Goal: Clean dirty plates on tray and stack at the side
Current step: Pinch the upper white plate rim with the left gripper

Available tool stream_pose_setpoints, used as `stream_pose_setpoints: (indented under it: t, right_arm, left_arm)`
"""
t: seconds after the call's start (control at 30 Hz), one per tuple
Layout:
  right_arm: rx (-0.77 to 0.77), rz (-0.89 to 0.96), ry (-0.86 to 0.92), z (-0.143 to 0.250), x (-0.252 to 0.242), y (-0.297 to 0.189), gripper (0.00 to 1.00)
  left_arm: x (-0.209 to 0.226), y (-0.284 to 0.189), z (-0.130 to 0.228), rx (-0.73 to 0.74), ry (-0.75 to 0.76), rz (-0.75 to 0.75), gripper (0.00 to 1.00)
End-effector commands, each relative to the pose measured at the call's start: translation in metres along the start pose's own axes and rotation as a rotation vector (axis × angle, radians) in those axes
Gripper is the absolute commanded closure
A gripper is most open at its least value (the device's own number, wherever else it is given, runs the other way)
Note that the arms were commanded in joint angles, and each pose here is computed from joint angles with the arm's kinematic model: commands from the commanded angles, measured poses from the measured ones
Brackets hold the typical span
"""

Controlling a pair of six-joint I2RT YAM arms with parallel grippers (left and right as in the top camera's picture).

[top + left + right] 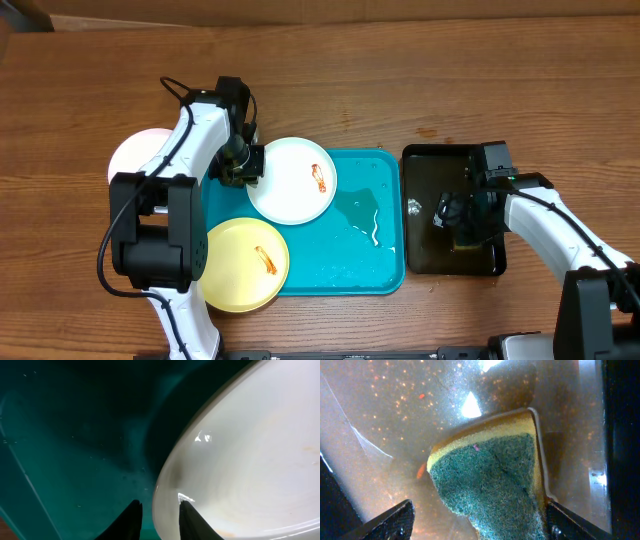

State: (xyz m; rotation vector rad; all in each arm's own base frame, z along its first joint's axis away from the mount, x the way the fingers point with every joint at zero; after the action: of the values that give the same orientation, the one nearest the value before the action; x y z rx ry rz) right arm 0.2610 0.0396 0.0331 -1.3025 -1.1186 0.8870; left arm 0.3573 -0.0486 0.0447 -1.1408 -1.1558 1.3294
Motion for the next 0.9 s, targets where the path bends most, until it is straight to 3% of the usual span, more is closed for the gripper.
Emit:
stream_pose_setpoints:
  t: [0.0,0.23,0.33,0.4,0.43,0.47,0.5,0.63,0.67,0.7,0.8,0.87]
  right_arm:
    - [0.002,0.01,0.0,0.001,-0.002,0.002,0.14]
    - [0.002,0.01,0.0,0.002,-0.002,0.002,0.15]
    - [-0.003,0.009,-0.005,0.0,-0.001,0.002,0.24]
    - [-0.022,0.004,-0.046,-0.004,0.0,0.002,0.51]
    - [-0.035,0.011,-0.054,-0.007,-0.001,0.002,0.73]
    - [-0.041,0.017,-0.054,-0.008,-0.001,0.002,0.85]
    - [-0.043,0.023,-0.053,-0.008,-0.002,0.002,0.9]
    - [-0.015,0.035,-0.032,-0.002,-0.005,0.002,0.89]
    - [0.001,0.041,-0.023,0.002,-0.006,0.002,0.73]
    - [0.004,0.043,-0.02,0.003,-0.007,0.002,0.64]
    - [-0.006,0.039,-0.02,0.001,-0.006,0.002,0.49]
    - [-0.013,0.037,-0.021,-0.001,-0.005,0.002,0.45]
  left_arm:
    - [0.003,0.015,0.007,0.023,-0.007,-0.018,0.75]
    - [0.002,0.021,0.007,0.016,-0.007,-0.005,0.83]
    - [0.002,0.021,0.007,0.014,-0.006,-0.005,0.84]
    - [0.002,0.021,0.007,0.014,-0.006,-0.005,0.84]
    - [0.002,0.021,0.007,0.015,-0.006,-0.005,0.85]
    - [0.002,0.021,0.007,0.015,-0.006,-0.005,0.85]
    - [0.002,0.021,0.007,0.017,-0.005,-0.006,0.85]
    - [0.003,0.021,0.01,0.027,0.005,-0.007,0.86]
    - [0.003,0.021,0.01,0.027,0.019,-0.013,0.87]
    - [0.004,0.021,0.009,0.027,0.022,-0.016,0.88]
    - [0.004,0.021,0.008,0.019,0.023,-0.018,0.88]
    - [0.004,0.021,0.007,0.018,0.023,-0.018,0.87]
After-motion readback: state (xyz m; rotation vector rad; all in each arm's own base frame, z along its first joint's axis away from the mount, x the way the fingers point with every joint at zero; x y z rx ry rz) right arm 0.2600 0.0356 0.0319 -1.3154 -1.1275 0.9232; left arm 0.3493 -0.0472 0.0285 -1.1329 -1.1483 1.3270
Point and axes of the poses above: each gripper's point midway between its finger pads, its own y axis out along the fingers, its own x axis along the line the jaws close on, z = x × y, the point moved 2 cm from there along -y, back along the fingers, and after that the axes turned 2 degrees about -y, right-handed, at the moved point
